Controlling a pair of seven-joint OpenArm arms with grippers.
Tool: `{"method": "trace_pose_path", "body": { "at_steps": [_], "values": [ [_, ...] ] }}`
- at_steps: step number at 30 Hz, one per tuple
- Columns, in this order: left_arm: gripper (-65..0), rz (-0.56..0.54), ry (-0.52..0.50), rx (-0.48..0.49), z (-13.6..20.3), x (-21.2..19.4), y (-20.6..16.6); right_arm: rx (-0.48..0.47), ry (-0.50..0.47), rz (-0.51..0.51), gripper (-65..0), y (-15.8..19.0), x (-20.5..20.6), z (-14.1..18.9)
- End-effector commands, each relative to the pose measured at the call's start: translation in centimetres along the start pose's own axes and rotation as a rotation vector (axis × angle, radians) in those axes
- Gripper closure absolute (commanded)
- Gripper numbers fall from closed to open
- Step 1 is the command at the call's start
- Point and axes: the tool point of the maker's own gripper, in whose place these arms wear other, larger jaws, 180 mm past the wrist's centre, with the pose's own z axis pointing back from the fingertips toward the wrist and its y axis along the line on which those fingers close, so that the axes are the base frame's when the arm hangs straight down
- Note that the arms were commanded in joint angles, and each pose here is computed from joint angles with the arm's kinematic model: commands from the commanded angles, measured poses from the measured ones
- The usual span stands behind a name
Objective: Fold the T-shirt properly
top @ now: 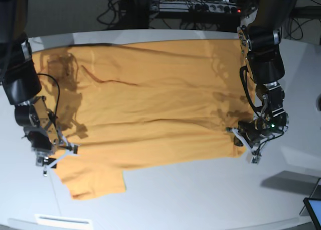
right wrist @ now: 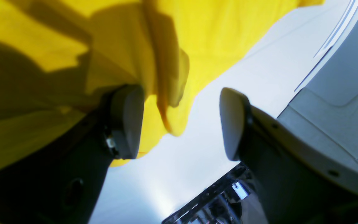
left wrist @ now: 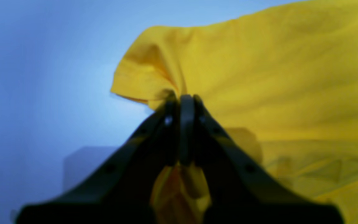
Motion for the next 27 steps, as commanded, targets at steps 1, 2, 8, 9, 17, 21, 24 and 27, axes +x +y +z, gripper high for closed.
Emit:
{"method": "trace_pose_path", "body": {
  "at_steps": [1,2,8,9,17,21,24,27],
  "values": [
    [0.0,-0.013,-0.038,0.014,0.6,1.8,0.8,0.012,-0.013,-0.018,-36.6,-0.6,-0.5,-0.1],
    [0.0,-0.014,-0.04,0.014,0.6,1.8,0.8,0.027,-0.008,-0.006,-36.6,-0.4,-0.7,-0.4],
    [0.0,-0.013,-0.032,0.015,0.6,1.4,0.8,0.103,0.099,0.132,-17.0,1.3,-2.9,-1.9],
    [0.0,-0.013,-0.032,0.015,0.6,1.4,0.8,0.106,0.106,0.138,-11.5,1.4,-3.0,-2.0],
    [0.0,-0.012,-0.034,0.015,0.6,1.5,0.9,0.058,0.138,0.177,-7.0,1.6,-3.2,-1.2],
    [0.0,-0.013,-0.039,0.016,0.7,1.7,0.9,-0.024,0.138,0.242,-6.8,2.1,-2.4,0.7],
    [0.0,-0.013,-0.042,0.016,0.7,1.9,0.9,-0.082,0.145,0.285,-6.8,2.7,-2.1,2.4],
    [0.0,-0.015,-0.044,0.017,0.7,2.0,0.9,-0.103,0.132,0.305,-6.8,3.5,-2.1,3.5]
  ]
}}
